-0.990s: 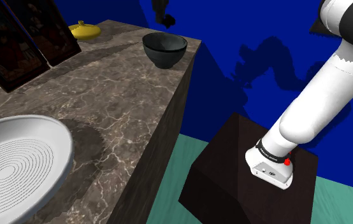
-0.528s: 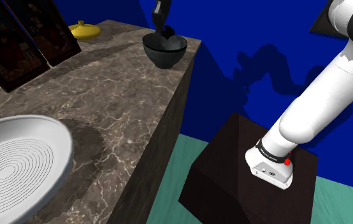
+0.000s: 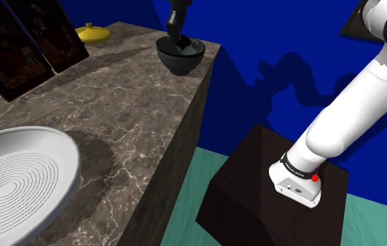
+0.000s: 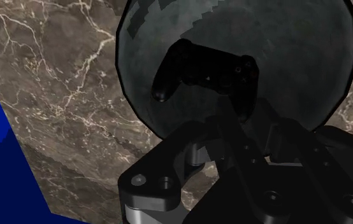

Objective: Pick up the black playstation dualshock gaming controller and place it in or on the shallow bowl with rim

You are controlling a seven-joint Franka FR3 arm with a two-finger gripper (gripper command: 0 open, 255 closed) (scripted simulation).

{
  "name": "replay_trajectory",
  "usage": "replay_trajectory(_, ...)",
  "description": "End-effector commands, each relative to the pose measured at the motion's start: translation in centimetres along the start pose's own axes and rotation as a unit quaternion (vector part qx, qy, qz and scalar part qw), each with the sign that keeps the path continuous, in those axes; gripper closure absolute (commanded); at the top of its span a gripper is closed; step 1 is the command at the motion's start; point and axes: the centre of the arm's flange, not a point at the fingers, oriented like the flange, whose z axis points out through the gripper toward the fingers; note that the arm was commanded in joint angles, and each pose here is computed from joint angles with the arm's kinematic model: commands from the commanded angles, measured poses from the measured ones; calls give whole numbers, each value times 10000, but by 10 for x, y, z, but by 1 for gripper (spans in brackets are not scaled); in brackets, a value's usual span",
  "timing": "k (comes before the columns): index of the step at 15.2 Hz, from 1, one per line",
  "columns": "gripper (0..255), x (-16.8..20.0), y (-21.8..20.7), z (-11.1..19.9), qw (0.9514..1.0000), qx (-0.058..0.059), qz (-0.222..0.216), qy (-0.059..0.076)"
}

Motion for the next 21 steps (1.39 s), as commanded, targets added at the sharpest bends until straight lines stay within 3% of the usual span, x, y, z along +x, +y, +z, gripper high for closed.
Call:
replay_trajectory(1, 255, 0, 0, 0, 10000, 0, 0, 1)
replay_trajectory(3, 255, 0, 0, 0, 10000, 0, 0, 1)
replay_trajectory(4, 0, 0, 0, 0, 10000, 0, 0, 1)
replay_trajectory(9, 0, 0, 0, 0, 10000, 0, 0, 1)
replay_trajectory(13, 0, 0, 0, -50, 10000, 0, 0, 1)
replay_trajectory(21, 0, 0, 0, -50, 10000, 0, 0, 1)
